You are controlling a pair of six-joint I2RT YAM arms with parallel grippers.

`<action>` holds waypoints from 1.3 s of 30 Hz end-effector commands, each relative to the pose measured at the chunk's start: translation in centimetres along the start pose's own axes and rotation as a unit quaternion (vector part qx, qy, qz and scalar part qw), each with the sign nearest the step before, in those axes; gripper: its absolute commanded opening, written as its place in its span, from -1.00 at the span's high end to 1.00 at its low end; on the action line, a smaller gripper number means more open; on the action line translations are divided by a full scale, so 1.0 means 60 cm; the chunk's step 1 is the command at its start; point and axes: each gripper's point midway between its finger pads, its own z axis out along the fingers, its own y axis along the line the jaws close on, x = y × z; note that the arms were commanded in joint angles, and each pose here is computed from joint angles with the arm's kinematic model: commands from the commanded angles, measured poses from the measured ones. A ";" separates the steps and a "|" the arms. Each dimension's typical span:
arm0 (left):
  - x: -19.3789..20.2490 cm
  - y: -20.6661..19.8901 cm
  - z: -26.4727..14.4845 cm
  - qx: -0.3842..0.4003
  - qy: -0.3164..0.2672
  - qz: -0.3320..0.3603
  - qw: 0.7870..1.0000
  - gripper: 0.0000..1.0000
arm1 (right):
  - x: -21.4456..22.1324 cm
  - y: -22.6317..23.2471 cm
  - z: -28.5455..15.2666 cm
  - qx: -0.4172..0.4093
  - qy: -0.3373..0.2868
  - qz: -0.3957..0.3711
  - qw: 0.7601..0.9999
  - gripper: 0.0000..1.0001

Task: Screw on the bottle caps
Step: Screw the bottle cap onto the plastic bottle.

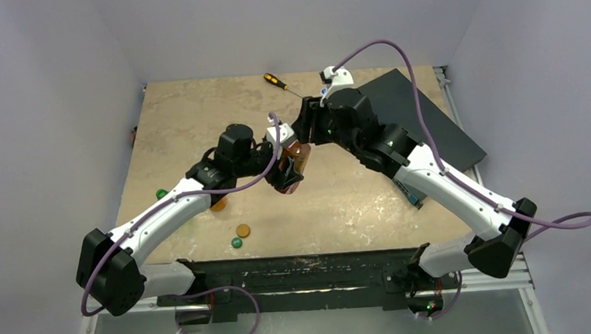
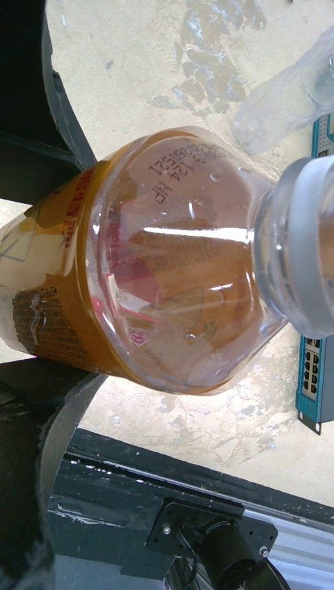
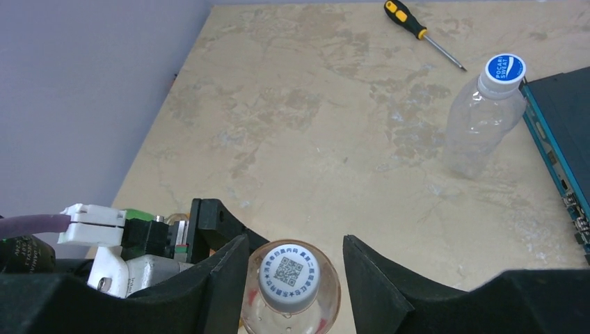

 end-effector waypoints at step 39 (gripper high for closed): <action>-0.119 -0.123 -0.059 0.181 -0.123 0.025 0.975 1.00 | -0.030 0.095 -0.063 -0.235 -0.034 -0.116 0.965 0.94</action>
